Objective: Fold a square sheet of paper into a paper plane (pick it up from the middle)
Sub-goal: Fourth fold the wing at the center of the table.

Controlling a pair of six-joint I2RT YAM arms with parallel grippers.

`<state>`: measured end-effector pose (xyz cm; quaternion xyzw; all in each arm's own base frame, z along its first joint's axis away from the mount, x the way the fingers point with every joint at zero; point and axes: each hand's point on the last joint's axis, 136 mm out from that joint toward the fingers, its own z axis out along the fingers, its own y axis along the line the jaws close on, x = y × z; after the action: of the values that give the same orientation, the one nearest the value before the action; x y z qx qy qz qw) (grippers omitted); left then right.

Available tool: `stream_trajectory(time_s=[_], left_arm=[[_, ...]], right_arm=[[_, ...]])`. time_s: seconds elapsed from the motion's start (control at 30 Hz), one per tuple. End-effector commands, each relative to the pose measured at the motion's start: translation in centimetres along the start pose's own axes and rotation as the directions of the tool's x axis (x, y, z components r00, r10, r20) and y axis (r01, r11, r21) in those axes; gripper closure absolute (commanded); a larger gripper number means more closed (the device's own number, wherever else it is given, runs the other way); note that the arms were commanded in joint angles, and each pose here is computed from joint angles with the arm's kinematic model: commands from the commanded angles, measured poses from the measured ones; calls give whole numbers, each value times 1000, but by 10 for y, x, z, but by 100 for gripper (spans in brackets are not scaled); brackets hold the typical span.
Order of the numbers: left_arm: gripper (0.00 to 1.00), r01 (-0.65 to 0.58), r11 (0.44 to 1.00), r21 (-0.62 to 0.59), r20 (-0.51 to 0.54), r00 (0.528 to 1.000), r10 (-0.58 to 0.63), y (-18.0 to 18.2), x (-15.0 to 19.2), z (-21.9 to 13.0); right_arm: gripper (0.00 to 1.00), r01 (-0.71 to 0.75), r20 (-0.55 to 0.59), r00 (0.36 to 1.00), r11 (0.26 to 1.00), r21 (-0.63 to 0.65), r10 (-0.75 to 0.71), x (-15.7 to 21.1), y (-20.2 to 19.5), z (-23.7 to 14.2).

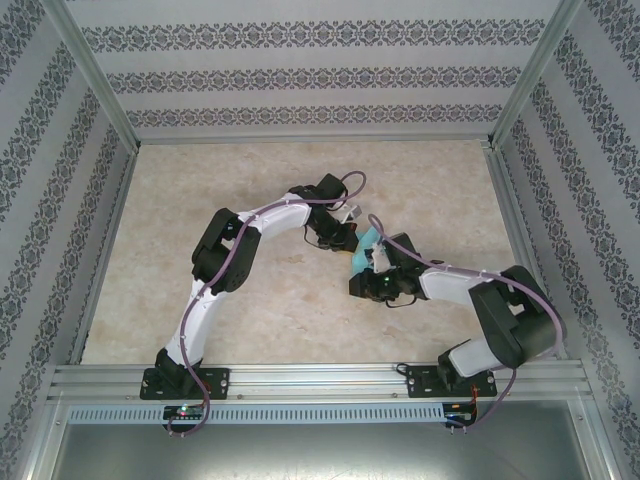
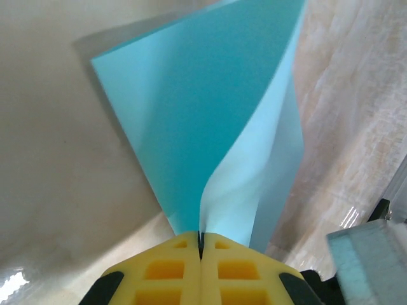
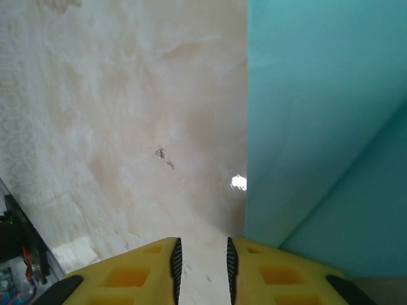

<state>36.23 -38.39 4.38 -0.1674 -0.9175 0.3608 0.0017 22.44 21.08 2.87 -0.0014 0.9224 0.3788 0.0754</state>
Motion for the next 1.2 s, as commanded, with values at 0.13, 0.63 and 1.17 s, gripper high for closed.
stream_trajectory(time_s=[0.13,0.63,1.17], left_arm=[[94,-43,999,9,19,999,43,-3,-10,-2],[93,-52,998,23,18,998,52,-7,-10,-4],[93,-65,998,26,14,998,65,-13,-18,1]], right_arm=[[74,-52,119,991,998,-40,56,-28,4,-43],[81,-156,194,969,988,4,152,-94,-36,-55],[83,-168,106,982,974,149,154,-102,-74,-34]])
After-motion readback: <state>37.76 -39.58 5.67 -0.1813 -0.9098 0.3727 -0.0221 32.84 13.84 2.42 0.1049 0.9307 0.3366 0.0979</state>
